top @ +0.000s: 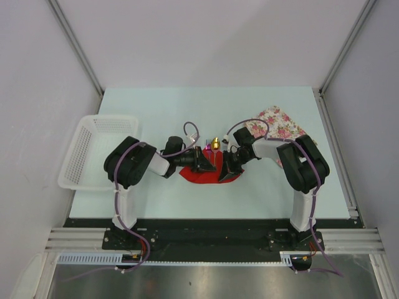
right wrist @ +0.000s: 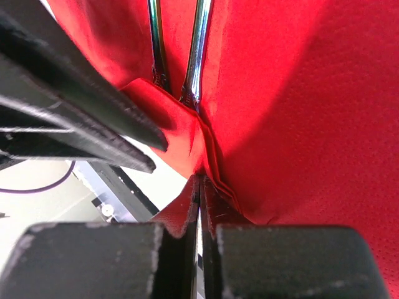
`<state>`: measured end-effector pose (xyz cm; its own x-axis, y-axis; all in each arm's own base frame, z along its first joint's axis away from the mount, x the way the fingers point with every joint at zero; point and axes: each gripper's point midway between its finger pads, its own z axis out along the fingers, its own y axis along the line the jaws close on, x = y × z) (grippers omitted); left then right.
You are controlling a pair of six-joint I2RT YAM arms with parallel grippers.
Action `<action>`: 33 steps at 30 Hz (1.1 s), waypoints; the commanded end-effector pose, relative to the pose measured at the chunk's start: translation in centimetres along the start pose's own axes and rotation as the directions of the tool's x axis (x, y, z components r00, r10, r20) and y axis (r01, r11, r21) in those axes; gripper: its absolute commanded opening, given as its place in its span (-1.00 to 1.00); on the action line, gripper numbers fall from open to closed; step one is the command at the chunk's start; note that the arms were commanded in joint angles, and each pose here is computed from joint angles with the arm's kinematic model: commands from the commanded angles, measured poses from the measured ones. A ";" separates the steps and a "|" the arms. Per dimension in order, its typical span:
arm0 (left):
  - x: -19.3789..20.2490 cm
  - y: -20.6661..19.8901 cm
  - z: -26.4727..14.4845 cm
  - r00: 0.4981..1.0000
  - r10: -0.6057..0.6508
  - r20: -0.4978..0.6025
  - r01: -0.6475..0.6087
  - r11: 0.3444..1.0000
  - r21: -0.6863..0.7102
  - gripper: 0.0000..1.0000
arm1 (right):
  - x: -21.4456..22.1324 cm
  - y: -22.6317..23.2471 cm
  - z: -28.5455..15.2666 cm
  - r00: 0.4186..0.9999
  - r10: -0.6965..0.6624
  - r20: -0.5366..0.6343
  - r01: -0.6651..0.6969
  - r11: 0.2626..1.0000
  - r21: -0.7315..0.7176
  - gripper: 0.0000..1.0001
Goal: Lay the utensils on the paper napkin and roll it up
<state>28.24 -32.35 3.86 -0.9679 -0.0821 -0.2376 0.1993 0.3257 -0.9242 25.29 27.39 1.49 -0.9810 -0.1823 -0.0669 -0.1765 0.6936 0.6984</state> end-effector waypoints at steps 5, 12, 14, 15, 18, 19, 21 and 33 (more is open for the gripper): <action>-0.5 1.0 0.6 1.000 0.006 0.014 -0.005 1.000 -0.026 -0.70 | -0.1 -0.3 -1.1 1.000 -0.024 0.013 0.023 0.999 0.042 -0.89; -0.3 1.9 0.8 1.000 -0.020 0.003 0.020 0.998 -0.058 -0.73 | 0.7 -1.1 -3.0 1.000 -0.028 0.002 0.027 0.996 0.083 -0.81; -0.3 2.0 0.9 1.000 -0.020 0.000 0.020 0.998 -0.060 -0.74 | 1.2 -1.8 -3.4 1.000 -0.022 -0.018 0.024 0.995 0.095 -0.81; -0.3 2.0 0.9 1.000 -0.022 0.001 0.022 0.998 -0.064 -0.74 | 1.4 -2.0 -3.4 0.999 -0.023 -0.025 0.025 0.995 0.101 -0.81; -0.3 2.0 0.9 1.000 -0.018 -0.002 0.018 0.998 -0.066 -0.76 | 1.9 -2.3 -3.9 0.998 -0.032 -0.046 0.038 0.993 0.115 -0.79; -0.3 1.9 0.9 1.000 -0.016 -0.003 0.016 0.998 -0.065 -0.76 | 1.7 -2.4 -4.4 0.999 -0.025 -0.040 0.030 0.994 0.109 -0.77; -0.4 1.9 0.9 1.000 -0.012 0.000 0.012 0.998 -0.066 -0.76 | 1.2 -1.9 -5.9 1.000 -0.028 0.004 0.027 0.995 0.093 -0.52; -0.1 1.8 1.3 1.000 -0.005 -0.015 0.004 0.998 -0.063 -0.76 | -1.0 -5.5 -10.9 0.979 0.089 0.186 -0.118 0.982 0.149 0.43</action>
<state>28.53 -32.49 2.09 -0.9777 -0.0805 -0.1940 0.1501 0.3786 -0.9133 28.43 16.87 6.74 -0.9874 0.0047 -0.1584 -0.0964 0.7754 0.6240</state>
